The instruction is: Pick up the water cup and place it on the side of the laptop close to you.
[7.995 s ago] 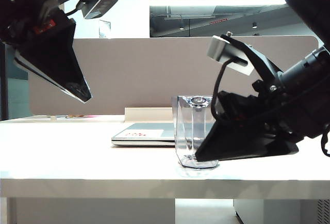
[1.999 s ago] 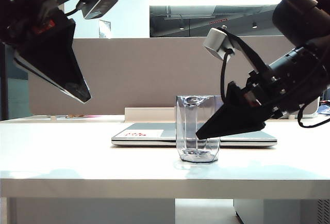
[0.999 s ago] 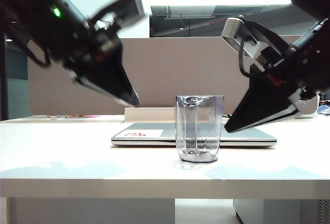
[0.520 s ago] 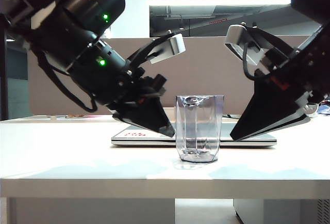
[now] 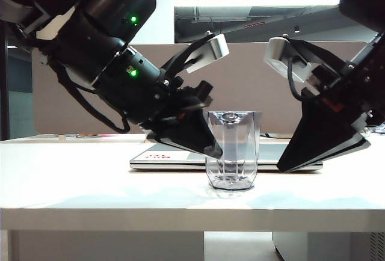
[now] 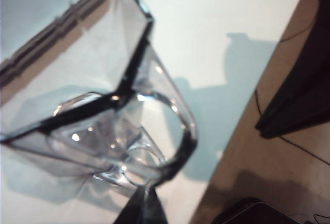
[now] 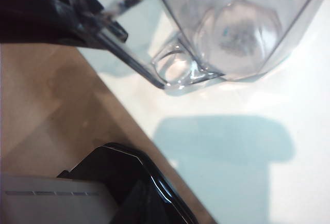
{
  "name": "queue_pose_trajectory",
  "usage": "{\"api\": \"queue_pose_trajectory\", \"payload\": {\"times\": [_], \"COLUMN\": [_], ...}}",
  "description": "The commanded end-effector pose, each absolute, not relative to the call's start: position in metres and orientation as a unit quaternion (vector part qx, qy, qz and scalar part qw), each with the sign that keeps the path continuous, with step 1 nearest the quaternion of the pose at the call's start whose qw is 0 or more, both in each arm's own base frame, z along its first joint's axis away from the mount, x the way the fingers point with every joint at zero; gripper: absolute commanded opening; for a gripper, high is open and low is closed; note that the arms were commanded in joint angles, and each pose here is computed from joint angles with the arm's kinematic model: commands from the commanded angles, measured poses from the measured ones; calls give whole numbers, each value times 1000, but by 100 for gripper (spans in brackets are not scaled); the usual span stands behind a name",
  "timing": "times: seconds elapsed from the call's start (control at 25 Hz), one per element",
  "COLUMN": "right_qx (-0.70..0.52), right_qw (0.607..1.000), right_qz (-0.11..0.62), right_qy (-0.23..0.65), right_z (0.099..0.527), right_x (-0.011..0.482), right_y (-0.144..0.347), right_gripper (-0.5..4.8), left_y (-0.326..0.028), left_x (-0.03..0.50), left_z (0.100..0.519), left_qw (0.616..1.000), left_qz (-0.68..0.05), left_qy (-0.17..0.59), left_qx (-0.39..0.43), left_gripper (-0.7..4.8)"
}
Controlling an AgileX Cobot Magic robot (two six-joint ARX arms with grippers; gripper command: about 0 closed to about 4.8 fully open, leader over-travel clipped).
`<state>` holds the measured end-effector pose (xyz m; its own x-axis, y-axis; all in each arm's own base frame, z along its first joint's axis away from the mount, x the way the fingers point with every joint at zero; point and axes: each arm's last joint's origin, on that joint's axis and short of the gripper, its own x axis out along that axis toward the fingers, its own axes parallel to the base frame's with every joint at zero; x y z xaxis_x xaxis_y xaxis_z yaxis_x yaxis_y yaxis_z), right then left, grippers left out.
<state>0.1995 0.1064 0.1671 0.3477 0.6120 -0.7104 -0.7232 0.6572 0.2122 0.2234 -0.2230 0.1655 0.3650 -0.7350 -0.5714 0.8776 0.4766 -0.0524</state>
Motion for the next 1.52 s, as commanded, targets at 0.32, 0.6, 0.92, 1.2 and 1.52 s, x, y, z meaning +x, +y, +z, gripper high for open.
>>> {"api": "queue_pose_trajectory", "payload": {"times": [0.32, 0.6, 0.92, 1.2, 1.52], "right_qx": [-79, -87, -81, -78, -76], "right_qw": [822, 841, 841, 841, 841], "right_qz": [387, 375, 360, 358, 358], "right_qy": [410, 381, 396, 397, 398], "right_z": [171, 185, 187, 187, 187], "right_x": [195, 190, 185, 185, 185], "right_y": [103, 99, 97, 97, 97], "right_gripper": [-6, -6, -6, -6, -6], "left_y": [-236, -239, -243, -248, -242], "left_x": [217, 217, 217, 211, 208], "left_z": [173, 177, 182, 184, 171], "left_qw": [815, 813, 813, 806, 800], "left_qz": [-518, -531, -542, -554, -532], "left_qy": [228, 213, 195, 191, 256], "left_qx": [126, 106, 85, 79, 105], "left_gripper": [-5, -5, -5, -5, -5]}}
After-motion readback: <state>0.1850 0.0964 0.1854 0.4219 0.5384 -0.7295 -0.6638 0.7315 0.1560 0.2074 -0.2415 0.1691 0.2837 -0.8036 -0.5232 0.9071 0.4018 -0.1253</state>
